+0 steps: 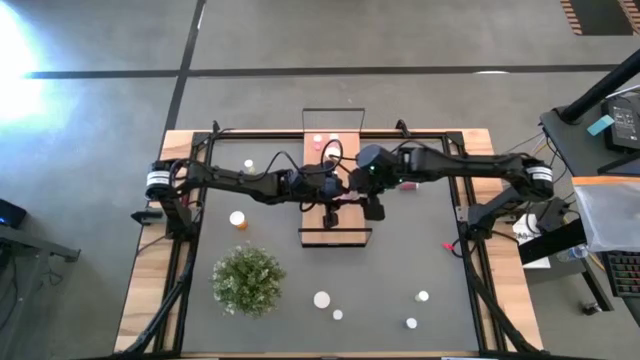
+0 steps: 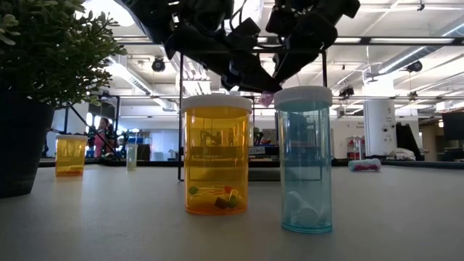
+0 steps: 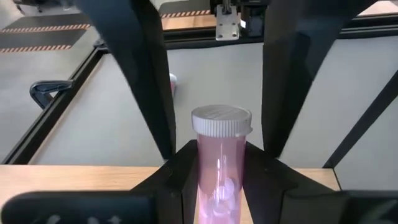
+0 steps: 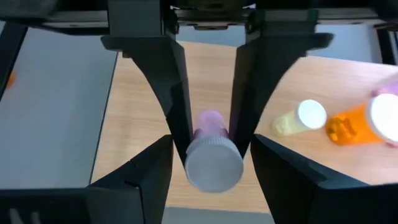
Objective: Pick and place medicine bottles onto shelf by color
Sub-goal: Put the pink pill bottle on the shelf aligned with the other pink pill bottles
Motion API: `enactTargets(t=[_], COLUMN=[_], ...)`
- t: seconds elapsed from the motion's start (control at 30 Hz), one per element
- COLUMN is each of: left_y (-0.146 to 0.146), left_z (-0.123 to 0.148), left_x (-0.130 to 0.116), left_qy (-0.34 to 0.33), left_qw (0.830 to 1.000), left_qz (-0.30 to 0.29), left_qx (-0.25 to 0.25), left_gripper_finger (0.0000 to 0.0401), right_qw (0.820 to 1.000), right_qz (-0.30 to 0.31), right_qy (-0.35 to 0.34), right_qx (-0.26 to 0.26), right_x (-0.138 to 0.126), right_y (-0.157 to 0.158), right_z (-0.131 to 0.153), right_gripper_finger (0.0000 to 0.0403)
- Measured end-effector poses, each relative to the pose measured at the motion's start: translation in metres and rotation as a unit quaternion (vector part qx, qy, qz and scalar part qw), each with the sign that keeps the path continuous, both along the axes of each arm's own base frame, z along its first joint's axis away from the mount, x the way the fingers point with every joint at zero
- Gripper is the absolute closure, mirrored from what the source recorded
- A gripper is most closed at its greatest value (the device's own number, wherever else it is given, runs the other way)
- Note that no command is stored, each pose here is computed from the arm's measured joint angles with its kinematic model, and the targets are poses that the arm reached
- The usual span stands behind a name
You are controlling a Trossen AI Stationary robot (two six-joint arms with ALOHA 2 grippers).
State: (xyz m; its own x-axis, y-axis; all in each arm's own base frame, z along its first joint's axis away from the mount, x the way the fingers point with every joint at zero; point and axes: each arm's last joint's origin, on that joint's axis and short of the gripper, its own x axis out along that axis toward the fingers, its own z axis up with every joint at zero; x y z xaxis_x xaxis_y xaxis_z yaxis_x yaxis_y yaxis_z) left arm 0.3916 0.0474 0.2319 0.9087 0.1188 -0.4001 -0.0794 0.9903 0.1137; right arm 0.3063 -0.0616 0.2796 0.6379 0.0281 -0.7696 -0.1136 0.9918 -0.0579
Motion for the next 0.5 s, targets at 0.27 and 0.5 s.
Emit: enactTargets(t=[0.27, 0.5], left_y=[-0.0002, 0.0000], left_z=[0.0013, 0.0025], left_x=[0.0006, 0.0011], left_qy=[-0.007, -0.014], left_qw=[1.000, 1.000], left_qz=[-0.001, 0.000], left_qx=[0.001, 0.002], left_gripper_finger=[0.0315, 0.0315], right_qw=[1.000, 1.000], right_qz=[-0.004, -0.014], right_qy=[-0.012, -0.004], right_qx=[-0.004, 0.005], right_x=[-0.0078, -0.0069], right_y=[0.0015, 0.0013], right_z=[0.0101, 0.0075], right_gripper_finger=[0.0227, 0.0249])
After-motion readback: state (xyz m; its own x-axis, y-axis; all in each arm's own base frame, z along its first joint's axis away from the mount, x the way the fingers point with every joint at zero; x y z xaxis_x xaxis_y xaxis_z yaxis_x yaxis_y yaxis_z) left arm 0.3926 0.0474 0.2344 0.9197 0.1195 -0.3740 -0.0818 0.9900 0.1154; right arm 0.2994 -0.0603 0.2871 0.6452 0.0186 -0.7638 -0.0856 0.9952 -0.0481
